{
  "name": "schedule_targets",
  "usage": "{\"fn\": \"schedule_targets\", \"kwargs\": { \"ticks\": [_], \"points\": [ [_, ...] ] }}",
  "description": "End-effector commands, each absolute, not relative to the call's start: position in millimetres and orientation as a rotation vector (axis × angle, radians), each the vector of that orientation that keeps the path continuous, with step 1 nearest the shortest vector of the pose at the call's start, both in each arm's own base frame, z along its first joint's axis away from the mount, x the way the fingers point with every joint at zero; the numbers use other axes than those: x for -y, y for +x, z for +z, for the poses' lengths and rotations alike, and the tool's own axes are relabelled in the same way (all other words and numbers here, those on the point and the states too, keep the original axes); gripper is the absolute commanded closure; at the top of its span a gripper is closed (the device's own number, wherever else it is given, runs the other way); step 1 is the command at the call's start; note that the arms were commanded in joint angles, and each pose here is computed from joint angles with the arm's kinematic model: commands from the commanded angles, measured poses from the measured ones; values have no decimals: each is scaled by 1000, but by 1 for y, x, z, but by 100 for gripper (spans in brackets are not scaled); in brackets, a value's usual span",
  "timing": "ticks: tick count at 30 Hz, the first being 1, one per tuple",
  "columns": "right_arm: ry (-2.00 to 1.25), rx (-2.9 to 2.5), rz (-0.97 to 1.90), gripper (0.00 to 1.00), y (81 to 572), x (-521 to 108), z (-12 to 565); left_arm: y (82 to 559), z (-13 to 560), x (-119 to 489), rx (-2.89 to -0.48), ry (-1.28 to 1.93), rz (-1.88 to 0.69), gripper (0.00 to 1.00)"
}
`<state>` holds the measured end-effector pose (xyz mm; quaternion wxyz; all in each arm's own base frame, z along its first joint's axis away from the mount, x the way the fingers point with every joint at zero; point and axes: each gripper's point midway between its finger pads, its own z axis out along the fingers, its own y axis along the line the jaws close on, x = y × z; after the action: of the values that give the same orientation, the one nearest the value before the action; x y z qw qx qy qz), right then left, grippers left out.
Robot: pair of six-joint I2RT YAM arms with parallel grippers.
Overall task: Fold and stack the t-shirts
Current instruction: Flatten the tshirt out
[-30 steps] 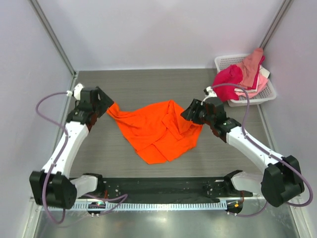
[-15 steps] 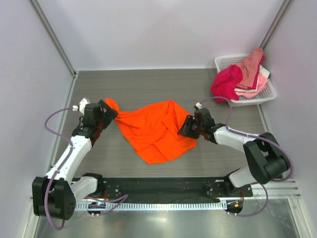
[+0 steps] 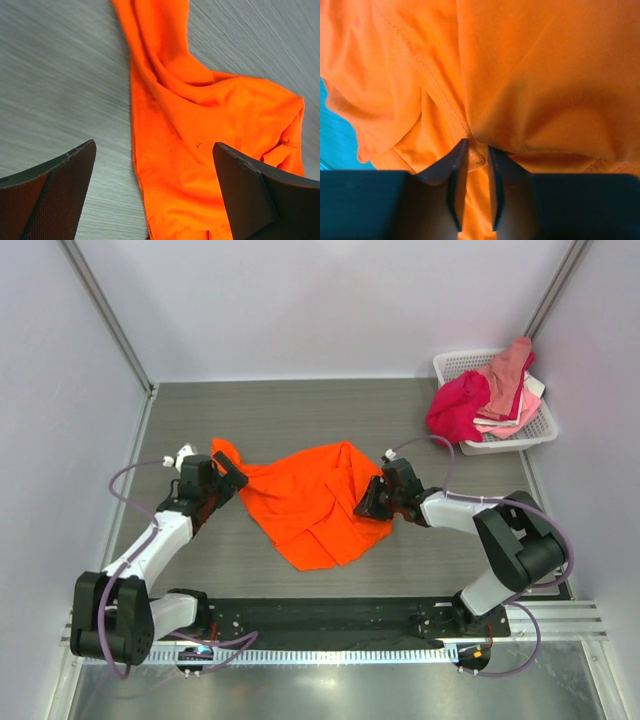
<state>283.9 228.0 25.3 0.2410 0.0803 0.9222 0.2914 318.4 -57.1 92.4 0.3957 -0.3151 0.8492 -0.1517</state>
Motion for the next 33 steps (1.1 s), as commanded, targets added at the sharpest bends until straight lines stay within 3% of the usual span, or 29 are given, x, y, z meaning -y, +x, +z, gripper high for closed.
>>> {"fn": "schedule_targets", "kwargs": {
  "ticks": [1, 2, 5, 10, 16, 22, 30, 33],
  "points": [
    [178, -2519, 734, 76, 294, -228, 33, 324, 106, 80, -2200, -667, -432, 0],
    [156, -2487, 703, 84, 305, -227, 42, 321, 106, 84, -2205, -647, -432, 0],
    [134, -2478, 572, 96, 312, -212, 52, 311, 112, 101, -2199, -570, -428, 0],
    [163, -2357, 359, 99, 334, -181, 73, 279, 110, 133, -2265, -402, -446, 3],
    [138, -2190, 494, 85, 326, -184, 78, 237, 95, 149, -2326, -337, -505, 19],
    [117, -2171, 531, 75, 323, -187, 76, 220, 77, 153, -2381, -331, -512, 25],
    [115, -2159, 552, 74, 325, -191, 74, 213, 50, 166, -2502, -264, -489, 49],
    [118, -2155, 555, 74, 325, -190, 73, 212, 43, 169, -2530, -258, -477, 52]
  ]
}}
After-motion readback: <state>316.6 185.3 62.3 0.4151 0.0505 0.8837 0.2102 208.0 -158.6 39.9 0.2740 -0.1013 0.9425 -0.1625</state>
